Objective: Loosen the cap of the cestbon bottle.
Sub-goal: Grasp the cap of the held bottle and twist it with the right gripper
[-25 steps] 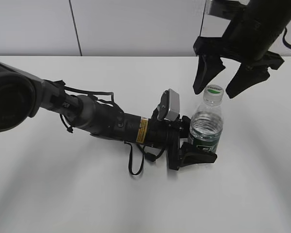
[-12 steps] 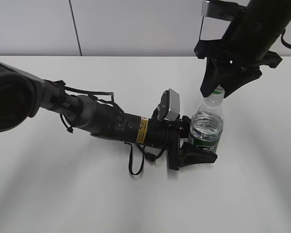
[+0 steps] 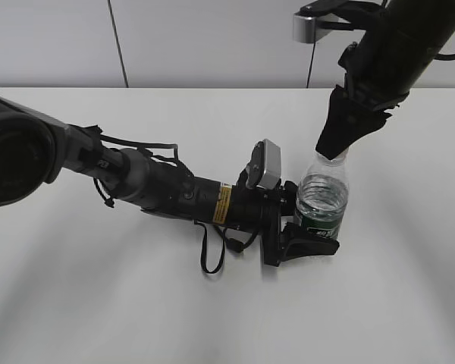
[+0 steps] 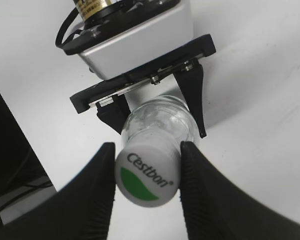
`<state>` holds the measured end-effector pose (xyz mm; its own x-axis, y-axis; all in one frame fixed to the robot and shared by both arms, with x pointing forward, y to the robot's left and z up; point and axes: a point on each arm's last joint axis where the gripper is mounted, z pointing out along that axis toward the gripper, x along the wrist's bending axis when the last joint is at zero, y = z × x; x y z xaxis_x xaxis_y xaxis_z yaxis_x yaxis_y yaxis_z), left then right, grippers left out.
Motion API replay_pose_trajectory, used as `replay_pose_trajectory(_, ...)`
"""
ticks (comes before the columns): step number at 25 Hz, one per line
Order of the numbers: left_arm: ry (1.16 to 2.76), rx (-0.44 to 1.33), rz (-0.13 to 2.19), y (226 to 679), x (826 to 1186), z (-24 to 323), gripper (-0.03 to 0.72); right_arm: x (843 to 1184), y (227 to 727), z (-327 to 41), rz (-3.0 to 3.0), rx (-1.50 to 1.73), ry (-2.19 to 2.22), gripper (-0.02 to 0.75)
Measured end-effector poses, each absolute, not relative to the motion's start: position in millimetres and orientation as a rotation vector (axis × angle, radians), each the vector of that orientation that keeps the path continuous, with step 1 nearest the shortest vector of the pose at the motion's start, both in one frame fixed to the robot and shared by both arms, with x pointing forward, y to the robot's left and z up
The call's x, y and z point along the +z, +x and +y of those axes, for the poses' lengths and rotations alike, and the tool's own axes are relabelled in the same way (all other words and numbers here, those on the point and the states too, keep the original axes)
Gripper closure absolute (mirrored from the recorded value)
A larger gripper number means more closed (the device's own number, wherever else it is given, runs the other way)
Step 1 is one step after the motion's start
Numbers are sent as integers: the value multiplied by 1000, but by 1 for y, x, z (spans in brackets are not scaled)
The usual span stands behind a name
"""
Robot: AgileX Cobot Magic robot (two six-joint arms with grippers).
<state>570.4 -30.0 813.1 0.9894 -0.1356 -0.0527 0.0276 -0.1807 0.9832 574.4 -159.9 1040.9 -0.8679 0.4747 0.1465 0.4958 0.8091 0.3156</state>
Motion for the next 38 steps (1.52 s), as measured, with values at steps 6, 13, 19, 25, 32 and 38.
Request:
replay_pose_trajectory(6, 1747, -149, -77, 570, 813, -30, 153, 1042, 574, -159, -2966, -557, -675, 435)
replay_pose_trajectory(13, 1747, -151, -76, 570, 813, -30, 153, 1042, 574, -158, -2953, -576, -675, 328)
replay_pose_trajectory(19, 1747, -152, -75, 570, 813, -30, 153, 1042, 574, -157, -2927, -586, -742, 249)
replay_pose_trajectory(25, 1747, -152, -75, 570, 813, -30, 153, 1044, 578, -157, -2808, -607, -1087, 203)
replay_pose_trajectory(32, 1748, -151, -74, 570, 813, -30, 153, 1044, 579, -157, -2564, -570, -1495, 200)
replay_pose_trajectory(38, 1748, -151, -74, 570, 813, -30, 153, 1043, 575, -158, -2370, -493, -1703, 200)
